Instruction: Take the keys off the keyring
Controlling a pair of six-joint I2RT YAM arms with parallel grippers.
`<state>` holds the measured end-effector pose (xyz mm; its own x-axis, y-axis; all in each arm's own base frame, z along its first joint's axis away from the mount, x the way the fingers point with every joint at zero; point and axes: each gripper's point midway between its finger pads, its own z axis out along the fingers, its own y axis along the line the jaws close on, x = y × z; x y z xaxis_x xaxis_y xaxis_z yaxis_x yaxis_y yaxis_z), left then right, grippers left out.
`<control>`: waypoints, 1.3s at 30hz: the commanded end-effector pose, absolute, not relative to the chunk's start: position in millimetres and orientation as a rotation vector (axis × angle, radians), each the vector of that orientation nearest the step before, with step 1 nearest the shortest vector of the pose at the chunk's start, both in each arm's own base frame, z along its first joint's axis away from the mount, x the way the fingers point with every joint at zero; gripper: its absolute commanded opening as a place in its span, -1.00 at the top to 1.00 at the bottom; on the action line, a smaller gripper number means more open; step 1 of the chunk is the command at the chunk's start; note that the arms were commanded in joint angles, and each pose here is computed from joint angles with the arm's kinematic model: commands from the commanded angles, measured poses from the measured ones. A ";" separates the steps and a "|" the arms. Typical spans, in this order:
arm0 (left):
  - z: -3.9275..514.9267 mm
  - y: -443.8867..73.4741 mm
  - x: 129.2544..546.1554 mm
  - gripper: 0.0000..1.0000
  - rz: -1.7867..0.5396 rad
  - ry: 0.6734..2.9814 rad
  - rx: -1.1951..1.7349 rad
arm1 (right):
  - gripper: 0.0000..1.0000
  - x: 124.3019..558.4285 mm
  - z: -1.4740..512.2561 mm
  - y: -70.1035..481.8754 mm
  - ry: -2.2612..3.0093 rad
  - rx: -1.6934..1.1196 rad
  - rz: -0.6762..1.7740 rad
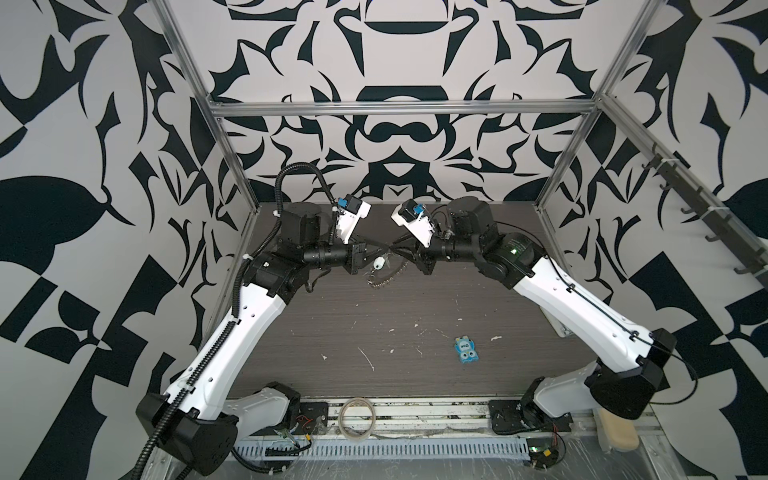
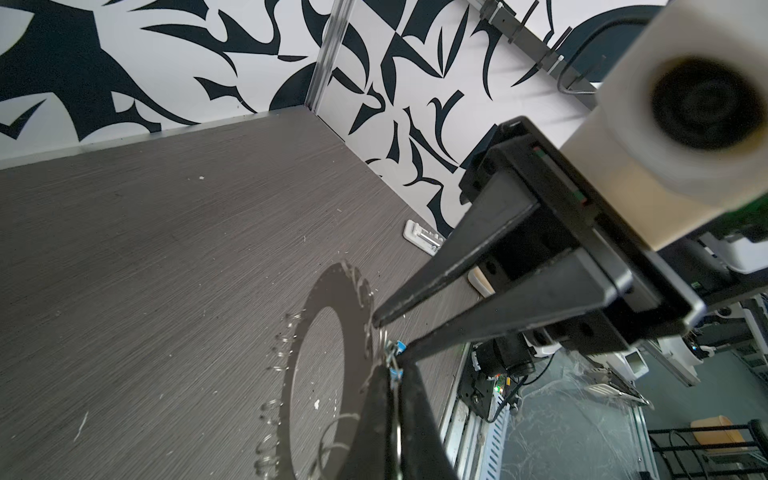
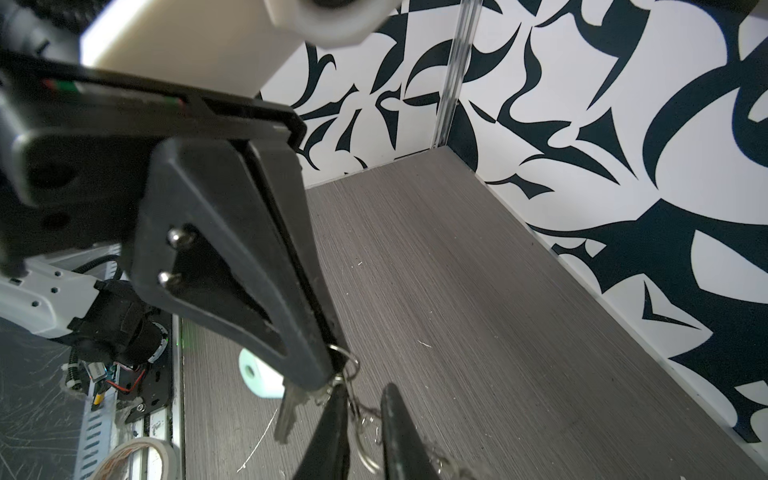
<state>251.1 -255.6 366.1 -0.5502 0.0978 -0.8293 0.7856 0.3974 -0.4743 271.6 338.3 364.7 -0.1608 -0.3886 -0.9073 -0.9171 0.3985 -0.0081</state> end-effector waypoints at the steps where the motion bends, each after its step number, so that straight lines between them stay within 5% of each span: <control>1: 378.2 -259.3 241.8 1.00 -1.210 1.889 0.808 | 0.62 274.5 385.3 333.4 1.689 -1.137 0.681; 8: 380.1 -259.7 240.4 1.00 -1.205 1.887 0.816 | 0.52 266.2 383.8 339.1 1.683 -1.171 0.750; 21: 382.2 -260.2 239.4 1.00 -1.203 1.880 0.821 | 0.61 263.2 375.6 345.4 1.724 -1.202 0.804; 27: 381.6 -258.9 239.9 1.00 -1.193 1.882 0.812 | 1.00 265.5 376.9 346.0 1.737 -1.169 0.826; 39: 387.3 -258.0 246.3 1.00 -1.175 1.934 0.797 | 1.00 270.7 393.6 334.4 1.558 -0.979 0.819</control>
<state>250.1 -257.0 366.8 -0.5727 0.1357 -0.8084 0.7720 0.4210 -0.4762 263.3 337.9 360.7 -0.1720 -0.2870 -0.9424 -0.9199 0.3890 0.0495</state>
